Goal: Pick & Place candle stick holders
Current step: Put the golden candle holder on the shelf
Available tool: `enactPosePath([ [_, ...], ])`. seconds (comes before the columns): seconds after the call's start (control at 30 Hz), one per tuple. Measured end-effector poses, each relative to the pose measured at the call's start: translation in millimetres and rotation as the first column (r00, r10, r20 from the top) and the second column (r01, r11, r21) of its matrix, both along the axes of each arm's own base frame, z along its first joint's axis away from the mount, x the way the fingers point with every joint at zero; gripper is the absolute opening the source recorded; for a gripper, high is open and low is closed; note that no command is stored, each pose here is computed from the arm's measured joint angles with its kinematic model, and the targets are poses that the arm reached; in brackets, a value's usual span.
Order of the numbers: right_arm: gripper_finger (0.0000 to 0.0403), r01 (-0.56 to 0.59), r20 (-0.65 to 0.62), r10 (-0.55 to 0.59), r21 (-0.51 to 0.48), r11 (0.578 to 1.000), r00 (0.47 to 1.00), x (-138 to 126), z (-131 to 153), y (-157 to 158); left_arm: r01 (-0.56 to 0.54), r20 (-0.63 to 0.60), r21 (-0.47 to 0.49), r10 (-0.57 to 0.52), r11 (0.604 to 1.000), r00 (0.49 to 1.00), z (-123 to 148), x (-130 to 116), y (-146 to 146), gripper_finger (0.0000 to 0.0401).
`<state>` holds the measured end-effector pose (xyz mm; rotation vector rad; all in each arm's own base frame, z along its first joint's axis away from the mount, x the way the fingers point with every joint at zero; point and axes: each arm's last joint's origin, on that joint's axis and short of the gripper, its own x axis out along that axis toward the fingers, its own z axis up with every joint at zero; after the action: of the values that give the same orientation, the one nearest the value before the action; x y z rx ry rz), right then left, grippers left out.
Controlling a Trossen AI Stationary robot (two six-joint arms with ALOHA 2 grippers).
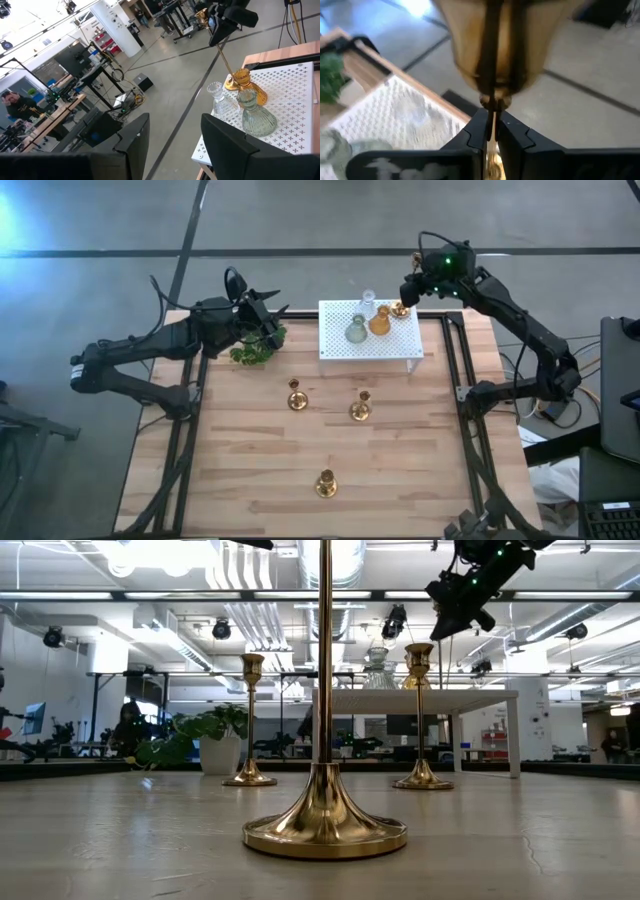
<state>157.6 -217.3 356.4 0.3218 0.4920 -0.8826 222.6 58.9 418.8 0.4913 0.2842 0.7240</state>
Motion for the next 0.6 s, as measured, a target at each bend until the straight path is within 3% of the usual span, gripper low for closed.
enactPosePath([
  [0.4,0.0060,0.012,-0.014,-0.011,0.031,0.999,1.000,-3,-2,3,0.000,0.000,0.000,0.000,1.000,1.000,0,0,0,0.0183],
  [0.6,0.0103,0.009,0.004,-0.009,0.001,1.000,1.000,-8,6,11,0.000,0.000,0.000,0.000,1.000,1.000,0,0,0,0.0183],
])
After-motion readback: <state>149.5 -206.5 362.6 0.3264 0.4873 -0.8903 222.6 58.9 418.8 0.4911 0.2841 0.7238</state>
